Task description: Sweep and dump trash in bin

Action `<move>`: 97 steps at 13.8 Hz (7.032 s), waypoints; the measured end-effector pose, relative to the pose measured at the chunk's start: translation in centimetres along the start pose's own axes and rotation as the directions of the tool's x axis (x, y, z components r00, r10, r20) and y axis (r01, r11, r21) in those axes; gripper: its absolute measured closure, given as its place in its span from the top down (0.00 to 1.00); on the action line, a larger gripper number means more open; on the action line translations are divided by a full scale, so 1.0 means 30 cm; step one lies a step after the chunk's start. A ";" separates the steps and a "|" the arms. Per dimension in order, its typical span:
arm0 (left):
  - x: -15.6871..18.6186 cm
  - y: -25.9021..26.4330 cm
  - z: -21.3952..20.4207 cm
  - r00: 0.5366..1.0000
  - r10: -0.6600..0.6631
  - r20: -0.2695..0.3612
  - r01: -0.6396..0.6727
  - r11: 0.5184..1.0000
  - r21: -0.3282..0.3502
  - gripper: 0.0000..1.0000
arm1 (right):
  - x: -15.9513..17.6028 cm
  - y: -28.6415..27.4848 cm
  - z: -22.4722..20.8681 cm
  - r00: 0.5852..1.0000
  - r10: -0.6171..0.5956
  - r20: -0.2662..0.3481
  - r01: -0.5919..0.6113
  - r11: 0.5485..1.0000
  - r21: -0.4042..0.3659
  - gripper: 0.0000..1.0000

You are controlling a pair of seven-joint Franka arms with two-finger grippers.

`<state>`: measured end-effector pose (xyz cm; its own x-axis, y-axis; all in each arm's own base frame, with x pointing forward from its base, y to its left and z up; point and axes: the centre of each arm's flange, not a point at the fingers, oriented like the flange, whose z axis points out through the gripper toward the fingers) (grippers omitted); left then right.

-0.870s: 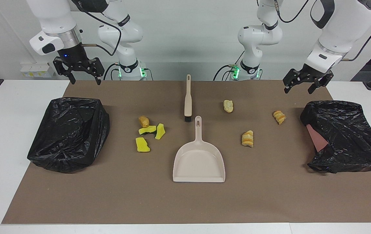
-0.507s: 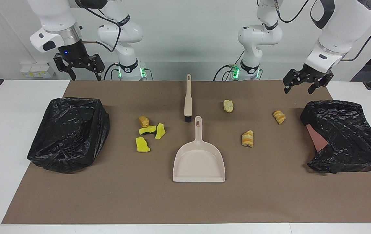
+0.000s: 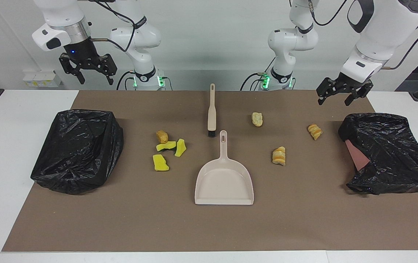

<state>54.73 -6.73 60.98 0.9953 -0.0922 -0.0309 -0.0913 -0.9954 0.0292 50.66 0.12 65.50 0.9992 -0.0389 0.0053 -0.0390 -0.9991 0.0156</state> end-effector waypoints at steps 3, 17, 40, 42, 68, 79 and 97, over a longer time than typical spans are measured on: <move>-0.007 0.091 0.063 0.999 0.046 0.020 -0.046 0.999 -0.006 1.00 | 0.000 0.000 0.001 1.000 0.000 0.000 0.000 1.000 0.000 1.00; -0.316 0.895 0.604 0.981 0.192 0.039 -0.193 0.981 0.007 1.00 | 0.000 0.000 0.002 1.000 0.000 0.001 0.000 1.000 0.000 1.00; -0.818 1.315 0.988 0.967 0.247 0.069 -0.251 0.967 0.050 0.52 | 0.000 0.000 0.004 1.000 0.000 0.003 0.000 1.000 0.000 1.00; -0.817 1.303 0.990 0.967 0.240 0.087 -0.246 0.967 0.063 0.28 | 0.000 0.000 0.005 1.000 0.000 0.003 0.000 1.000 0.000 1.00; -0.314 -0.251 0.757 0.773 -0.581 0.256 0.496 0.804 0.328 0.26 | 0.115 -0.791 0.405 0.998 0.052 -0.041 -0.051 0.998 0.022 1.00; -0.352 0.119 0.883 0.917 -0.336 0.216 0.346 0.938 -0.009 0.26 | 0.108 -1.338 0.970 0.995 0.020 -0.097 -0.011 0.995 0.096 1.00; -0.518 0.554 0.732 0.932 -0.070 0.356 0.087 0.996 -0.032 0.26 | 0.156 -1.238 0.874 0.884 -0.451 -0.124 0.457 0.889 0.024 0.31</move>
<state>37.00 -22.41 40.02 0.9221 -0.0254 -0.3861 -0.0029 -0.9983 0.0588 56.91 36.62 38.72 0.8999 0.4187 0.1220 0.4226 -0.9063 -0.0073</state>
